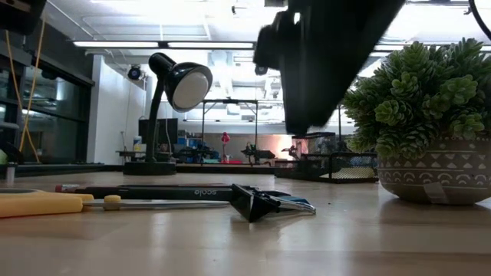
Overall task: Pick and place office supplies into organizer
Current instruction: Put the binder clip into the desk organizer
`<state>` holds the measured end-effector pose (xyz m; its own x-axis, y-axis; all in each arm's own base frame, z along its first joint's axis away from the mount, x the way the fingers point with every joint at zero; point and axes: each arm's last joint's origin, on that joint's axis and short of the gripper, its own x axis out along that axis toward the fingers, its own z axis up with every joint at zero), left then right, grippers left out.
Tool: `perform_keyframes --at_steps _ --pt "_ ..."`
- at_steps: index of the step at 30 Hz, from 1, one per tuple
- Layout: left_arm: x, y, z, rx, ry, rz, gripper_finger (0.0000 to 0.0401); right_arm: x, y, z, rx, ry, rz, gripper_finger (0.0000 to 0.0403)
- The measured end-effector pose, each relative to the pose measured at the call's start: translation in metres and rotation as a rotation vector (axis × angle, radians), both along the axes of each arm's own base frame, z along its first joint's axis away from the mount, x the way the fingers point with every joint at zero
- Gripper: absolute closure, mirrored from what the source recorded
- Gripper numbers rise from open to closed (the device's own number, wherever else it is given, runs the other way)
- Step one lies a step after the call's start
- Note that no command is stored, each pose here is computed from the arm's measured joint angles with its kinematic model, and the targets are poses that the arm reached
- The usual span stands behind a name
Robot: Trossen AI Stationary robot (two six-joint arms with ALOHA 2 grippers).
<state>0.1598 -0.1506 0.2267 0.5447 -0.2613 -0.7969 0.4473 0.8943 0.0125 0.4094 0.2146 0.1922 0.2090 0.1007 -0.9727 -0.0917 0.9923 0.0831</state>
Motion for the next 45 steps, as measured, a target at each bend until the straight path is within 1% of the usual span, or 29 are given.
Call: perform_keyframes --at_steps 4,9,12,17,21,26,35,38,43,45 --pt "0.001 0.000 0.001 -0.010 -0.016 0.006 0.0400 0.002 -0.003 -0.008 0.025 0.006 0.045 0.0275" --pt "0.003 0.000 0.002 0.002 -0.044 0.020 0.0400 0.003 -0.009 -0.019 0.046 0.005 0.107 0.0275" --pt "0.003 0.000 0.002 -0.002 -0.042 0.027 0.0400 0.002 -0.013 -0.024 0.018 0.018 0.121 0.0275" --pt "0.003 0.000 0.002 -0.008 -0.039 0.035 0.0400 0.005 -0.019 -0.024 -0.010 0.004 0.165 0.0275" --pt "0.003 0.000 0.002 -0.008 -0.039 0.036 0.0400 0.008 -0.024 -0.024 0.023 0.009 0.173 0.0275" --pt "0.003 0.000 0.002 0.004 -0.051 0.049 0.0400 0.010 -0.028 -0.024 0.031 0.011 0.168 0.0275" --pt "0.003 0.001 0.002 0.022 -0.064 0.059 0.0400 0.012 -0.029 -0.026 0.092 0.033 0.183 0.0275" --pt "0.003 0.001 0.002 0.023 -0.065 0.059 0.0400 0.012 -0.029 -0.031 0.092 0.047 0.185 0.0275" --pt "0.003 0.001 0.002 0.023 -0.065 0.059 0.0400 0.012 -0.030 -0.031 0.072 0.040 0.176 0.0275" --pt "0.003 0.001 0.002 0.025 -0.066 0.056 0.0400 0.012 -0.030 -0.031 0.069 0.035 0.191 0.0275"
